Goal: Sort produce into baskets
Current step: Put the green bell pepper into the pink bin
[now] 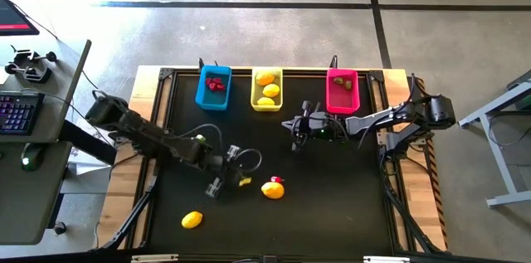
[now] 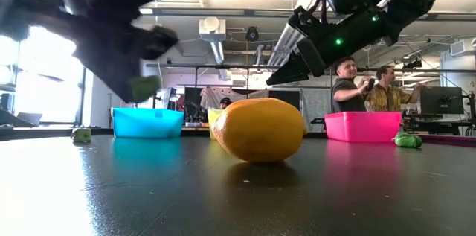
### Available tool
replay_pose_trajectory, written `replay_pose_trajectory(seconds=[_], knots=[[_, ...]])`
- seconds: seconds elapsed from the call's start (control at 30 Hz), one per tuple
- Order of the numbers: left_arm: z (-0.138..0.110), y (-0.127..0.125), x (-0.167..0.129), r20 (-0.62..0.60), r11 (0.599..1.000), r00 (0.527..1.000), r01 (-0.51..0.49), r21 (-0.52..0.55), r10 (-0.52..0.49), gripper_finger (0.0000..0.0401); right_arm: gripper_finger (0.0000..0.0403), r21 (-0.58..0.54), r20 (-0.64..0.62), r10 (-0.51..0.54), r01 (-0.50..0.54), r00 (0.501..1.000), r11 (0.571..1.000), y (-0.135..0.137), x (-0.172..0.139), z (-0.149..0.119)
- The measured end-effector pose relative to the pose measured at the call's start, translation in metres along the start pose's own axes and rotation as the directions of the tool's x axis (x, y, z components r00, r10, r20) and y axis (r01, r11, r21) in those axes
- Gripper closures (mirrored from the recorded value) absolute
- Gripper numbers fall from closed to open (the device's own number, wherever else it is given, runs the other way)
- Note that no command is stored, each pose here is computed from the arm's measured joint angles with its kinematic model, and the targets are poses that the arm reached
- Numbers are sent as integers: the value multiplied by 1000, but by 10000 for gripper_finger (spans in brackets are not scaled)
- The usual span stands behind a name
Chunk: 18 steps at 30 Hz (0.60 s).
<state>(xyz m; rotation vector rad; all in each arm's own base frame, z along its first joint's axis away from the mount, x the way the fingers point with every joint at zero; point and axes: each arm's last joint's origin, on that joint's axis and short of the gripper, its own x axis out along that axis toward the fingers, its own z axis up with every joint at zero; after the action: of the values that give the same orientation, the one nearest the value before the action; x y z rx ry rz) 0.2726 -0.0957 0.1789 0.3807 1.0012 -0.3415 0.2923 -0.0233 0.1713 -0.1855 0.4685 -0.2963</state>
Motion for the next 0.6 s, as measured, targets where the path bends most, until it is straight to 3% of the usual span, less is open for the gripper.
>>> replay_pose_trajectory(seconds=[0.13,0.4,0.6], knots=[[-17,18,14,98,998,995,22,-54,-17,401,403,-4,0,0,0,1000,1000,0,0,0],[-35,50,20,262,992,961,-62,-108,88,401,403,-20,2,14,-14,1000,1000,0,0,0],[-55,74,21,418,982,899,-56,-183,129,401,403,-18,10,70,-70,997,997,2,0,0]])
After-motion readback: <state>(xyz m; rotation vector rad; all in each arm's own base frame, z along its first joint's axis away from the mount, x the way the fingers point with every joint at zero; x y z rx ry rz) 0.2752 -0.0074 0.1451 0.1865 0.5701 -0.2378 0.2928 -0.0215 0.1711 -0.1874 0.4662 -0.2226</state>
